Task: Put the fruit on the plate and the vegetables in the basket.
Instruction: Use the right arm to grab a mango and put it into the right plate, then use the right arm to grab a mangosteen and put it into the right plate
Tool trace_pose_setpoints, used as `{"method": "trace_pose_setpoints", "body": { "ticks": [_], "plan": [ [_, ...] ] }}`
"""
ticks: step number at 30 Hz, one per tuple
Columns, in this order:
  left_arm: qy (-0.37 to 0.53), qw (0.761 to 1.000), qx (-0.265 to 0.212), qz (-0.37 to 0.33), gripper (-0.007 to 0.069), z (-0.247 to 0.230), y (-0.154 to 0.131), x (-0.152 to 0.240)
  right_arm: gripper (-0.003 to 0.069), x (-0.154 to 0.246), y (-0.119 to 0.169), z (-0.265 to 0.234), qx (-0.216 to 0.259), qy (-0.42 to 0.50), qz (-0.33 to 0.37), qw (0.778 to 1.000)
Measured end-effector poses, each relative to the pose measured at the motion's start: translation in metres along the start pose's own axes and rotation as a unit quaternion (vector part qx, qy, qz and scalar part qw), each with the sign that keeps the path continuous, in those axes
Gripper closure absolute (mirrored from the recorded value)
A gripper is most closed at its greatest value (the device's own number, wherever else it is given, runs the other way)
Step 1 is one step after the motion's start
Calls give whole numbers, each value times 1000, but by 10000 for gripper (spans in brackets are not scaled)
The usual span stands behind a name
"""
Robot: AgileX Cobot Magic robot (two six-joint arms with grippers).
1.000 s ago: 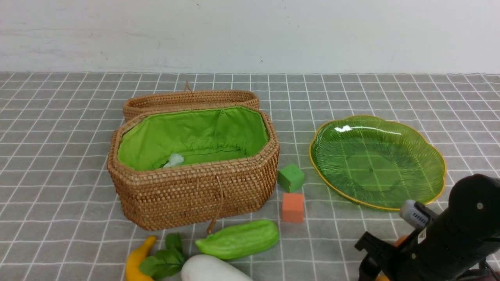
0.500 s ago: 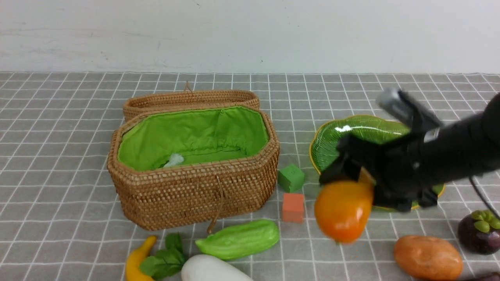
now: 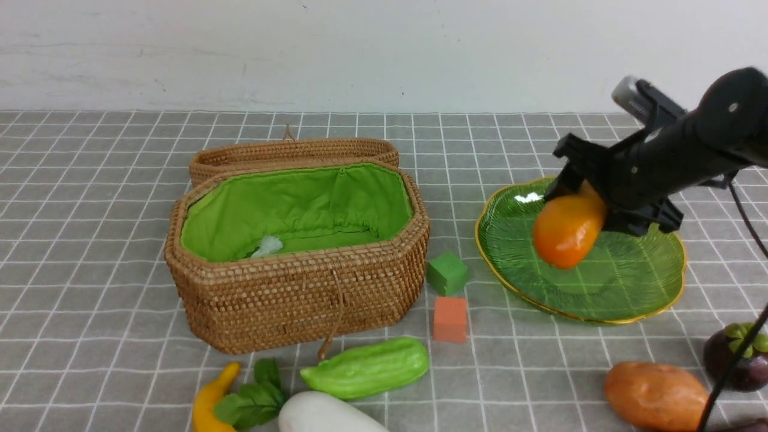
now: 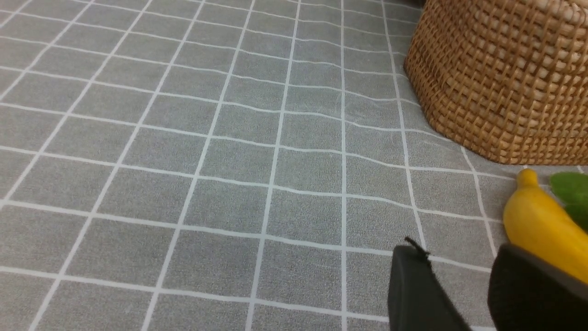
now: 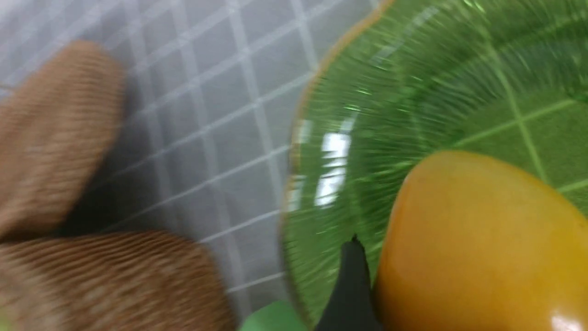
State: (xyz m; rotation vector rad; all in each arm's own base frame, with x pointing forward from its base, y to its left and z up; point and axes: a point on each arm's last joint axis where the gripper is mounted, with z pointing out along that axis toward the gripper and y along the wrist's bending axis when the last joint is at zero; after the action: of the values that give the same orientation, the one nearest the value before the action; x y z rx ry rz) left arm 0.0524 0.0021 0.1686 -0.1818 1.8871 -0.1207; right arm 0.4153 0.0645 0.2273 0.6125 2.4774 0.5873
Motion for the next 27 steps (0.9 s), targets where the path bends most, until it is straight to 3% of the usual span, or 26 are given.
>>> {"method": "trace_pose_setpoints", "body": {
  "ticks": [1, 3, 6, 14, 17, 22, 23, 27],
  "plan": [
    [0, 1000, 0, 0, 386, 0, 0, 0, 106, 1, -2, 3, 3, 2, 1, 1000],
    [0, 1000, 0, 0, 386, 0, 0, 0, 18, 2, -11, 18, 16, 14, 7, 1000],
    [0, 1000, 0, 0, 386, 0, 0, 0, -18, 2, -14, 23, 22, 11, -1, 1000],
    [0, 1000, 0, 0, 386, 0, 0, 0, 29, -2, -12, 10, 41, -2, -62, 997],
    [0, 1000, 0, 0, 386, 0, 0, 0, 53, -6, -5, -29, 62, -10, -115, 991],
    [0, 1000, 0, 0, 386, 0, 0, 0, 62, -8, -7, -84, 102, -11, -132, 986],
    [0, 1000, 0, 0, 386, 0, 0, 0, 64, -8, -15, -111, 125, -12, -126, 984],
    [0, 1000, 0, 0, 386, 0, 0, 0, 64, -4, -43, -136, 166, 3, -98, 981]
  ]
}}
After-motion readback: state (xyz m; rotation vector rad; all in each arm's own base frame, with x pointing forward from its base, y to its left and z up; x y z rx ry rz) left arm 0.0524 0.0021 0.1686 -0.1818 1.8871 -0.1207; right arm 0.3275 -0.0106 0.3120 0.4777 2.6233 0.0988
